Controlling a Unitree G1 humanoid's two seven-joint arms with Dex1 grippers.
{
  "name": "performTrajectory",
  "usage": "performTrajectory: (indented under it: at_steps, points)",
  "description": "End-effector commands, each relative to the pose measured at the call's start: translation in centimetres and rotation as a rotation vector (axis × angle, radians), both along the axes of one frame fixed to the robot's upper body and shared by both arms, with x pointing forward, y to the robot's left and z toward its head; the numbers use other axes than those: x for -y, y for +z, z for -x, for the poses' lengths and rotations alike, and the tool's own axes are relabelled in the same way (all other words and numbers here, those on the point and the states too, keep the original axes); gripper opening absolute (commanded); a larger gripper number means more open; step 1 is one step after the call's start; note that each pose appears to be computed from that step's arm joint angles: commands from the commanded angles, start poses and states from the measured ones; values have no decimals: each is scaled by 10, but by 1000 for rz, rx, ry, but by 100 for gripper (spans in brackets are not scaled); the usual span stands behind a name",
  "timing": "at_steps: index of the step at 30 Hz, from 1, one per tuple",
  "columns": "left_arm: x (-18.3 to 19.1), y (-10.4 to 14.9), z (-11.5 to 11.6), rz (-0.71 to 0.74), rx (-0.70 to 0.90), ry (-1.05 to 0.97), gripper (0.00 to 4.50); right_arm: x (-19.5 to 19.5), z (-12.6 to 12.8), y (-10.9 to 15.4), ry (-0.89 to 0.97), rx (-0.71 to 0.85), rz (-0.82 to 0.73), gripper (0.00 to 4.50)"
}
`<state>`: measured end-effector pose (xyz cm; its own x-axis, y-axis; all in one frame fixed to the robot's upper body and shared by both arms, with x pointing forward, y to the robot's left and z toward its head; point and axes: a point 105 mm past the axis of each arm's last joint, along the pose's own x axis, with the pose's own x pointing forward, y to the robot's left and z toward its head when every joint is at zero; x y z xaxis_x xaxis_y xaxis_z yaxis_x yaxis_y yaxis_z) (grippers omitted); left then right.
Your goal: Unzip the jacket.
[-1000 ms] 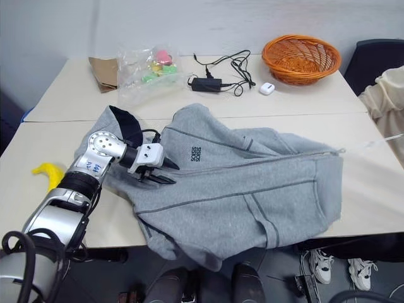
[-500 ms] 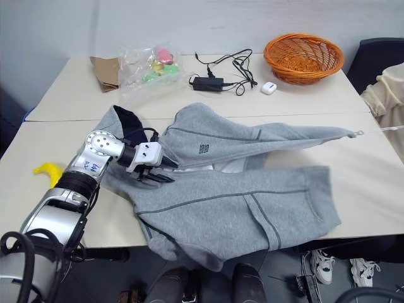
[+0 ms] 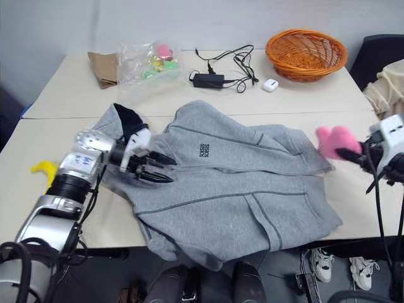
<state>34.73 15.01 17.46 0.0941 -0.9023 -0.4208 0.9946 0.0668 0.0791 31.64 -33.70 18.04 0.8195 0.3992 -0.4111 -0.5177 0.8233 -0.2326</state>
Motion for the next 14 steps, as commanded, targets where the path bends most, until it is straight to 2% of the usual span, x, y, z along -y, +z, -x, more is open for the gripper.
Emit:
performTrajectory:
  at_steps: [1,2,5,8,11,14]
  points:
    - [-15,37,14,103,6,37,429,-6,26,24,103,-14,68,322]
    - [-22,43,21,111,-1,53,450,-7,36,26,128,-38,69,361]
    - [-50,54,45,90,-10,112,450,-11,65,33,221,-104,76,448]
    - [-80,58,71,24,-27,189,450,-11,91,41,287,-135,89,448]
    - [-101,59,92,-20,-39,255,450,-6,103,50,281,-130,68,448]
    - [-119,58,102,-48,-19,343,450,-3,111,60,272,-109,37,448]
